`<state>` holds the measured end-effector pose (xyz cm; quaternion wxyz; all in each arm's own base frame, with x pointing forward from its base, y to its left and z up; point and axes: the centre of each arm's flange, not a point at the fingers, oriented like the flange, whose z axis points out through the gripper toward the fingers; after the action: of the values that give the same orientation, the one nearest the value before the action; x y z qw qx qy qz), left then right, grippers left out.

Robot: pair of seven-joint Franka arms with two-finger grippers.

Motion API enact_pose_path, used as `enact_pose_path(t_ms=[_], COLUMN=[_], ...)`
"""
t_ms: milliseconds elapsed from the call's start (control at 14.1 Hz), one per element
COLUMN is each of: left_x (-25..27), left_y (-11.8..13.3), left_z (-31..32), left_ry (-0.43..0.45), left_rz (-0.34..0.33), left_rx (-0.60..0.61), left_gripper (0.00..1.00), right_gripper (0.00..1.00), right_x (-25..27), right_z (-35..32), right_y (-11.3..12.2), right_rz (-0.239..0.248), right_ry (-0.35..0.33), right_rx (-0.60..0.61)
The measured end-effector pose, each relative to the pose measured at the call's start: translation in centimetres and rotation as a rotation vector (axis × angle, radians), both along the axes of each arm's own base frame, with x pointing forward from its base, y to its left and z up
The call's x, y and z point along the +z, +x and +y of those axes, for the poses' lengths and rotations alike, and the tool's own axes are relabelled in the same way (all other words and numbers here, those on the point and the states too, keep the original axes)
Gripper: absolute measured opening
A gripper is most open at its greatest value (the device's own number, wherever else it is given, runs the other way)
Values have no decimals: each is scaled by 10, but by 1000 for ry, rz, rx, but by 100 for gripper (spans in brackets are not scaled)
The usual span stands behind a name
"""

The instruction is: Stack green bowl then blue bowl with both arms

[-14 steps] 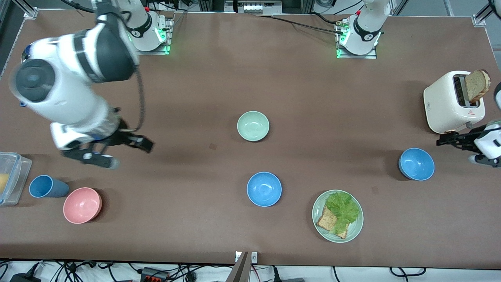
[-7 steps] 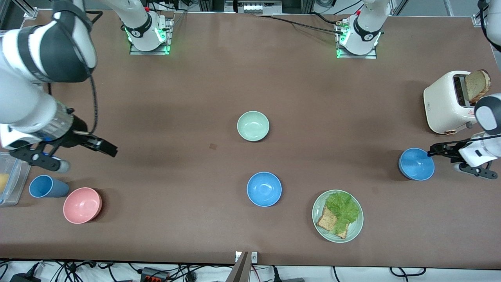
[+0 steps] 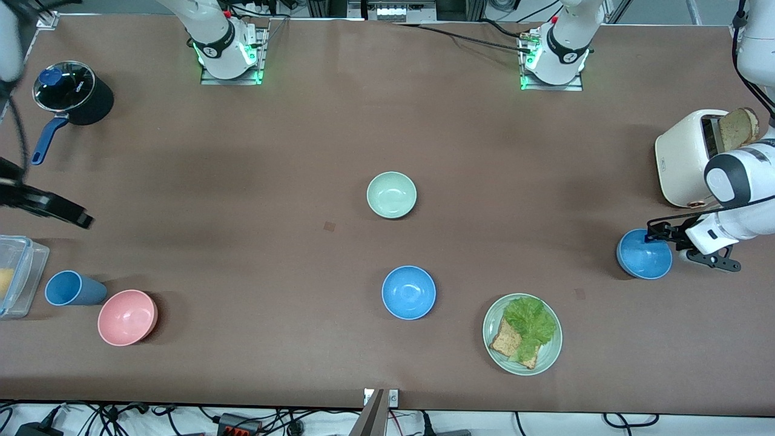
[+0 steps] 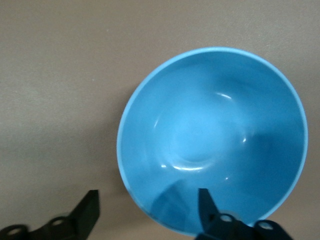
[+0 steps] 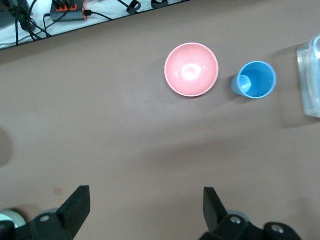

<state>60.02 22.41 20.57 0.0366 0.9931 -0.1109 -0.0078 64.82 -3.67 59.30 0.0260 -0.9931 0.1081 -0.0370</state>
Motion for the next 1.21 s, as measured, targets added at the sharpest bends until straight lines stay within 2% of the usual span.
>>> enact_pose_path(t_ms=[142,355,427,711,853,995,1137,1209], left_x=[0,1,1,3,12,17,34,47], left_y=[0,0,0,2,5,6,10,11], left_z=[0,1,2,-1,-12,-29,-50,-65], left_ry=[0,0,-1,-8,-28,-58,-87,-101], left_rz=[-2,-6,-7,-6,23,72,116,141], left_rx=[-4,-23,-27,-35,-51,-76,-115,-136], left_gripper=[60,58,51,7,5,5,5,5], right_gripper=[100,100,100,100,100,100,100,100], right_x=[9,12,12,11,12,8,-3,-9], right_z=[-12,-12,-11,-14,-16,-16,-15,-15], right_y=[-7,-14,-16,-23,-24,-27,-38,-45], right_rz=[-8,-4,-1,9,12,25,49,46], right_ry=[-14,-28,-29,-52,-81,-81,-73,-70], right_rx=[44,61,63,88,112,123,125,124])
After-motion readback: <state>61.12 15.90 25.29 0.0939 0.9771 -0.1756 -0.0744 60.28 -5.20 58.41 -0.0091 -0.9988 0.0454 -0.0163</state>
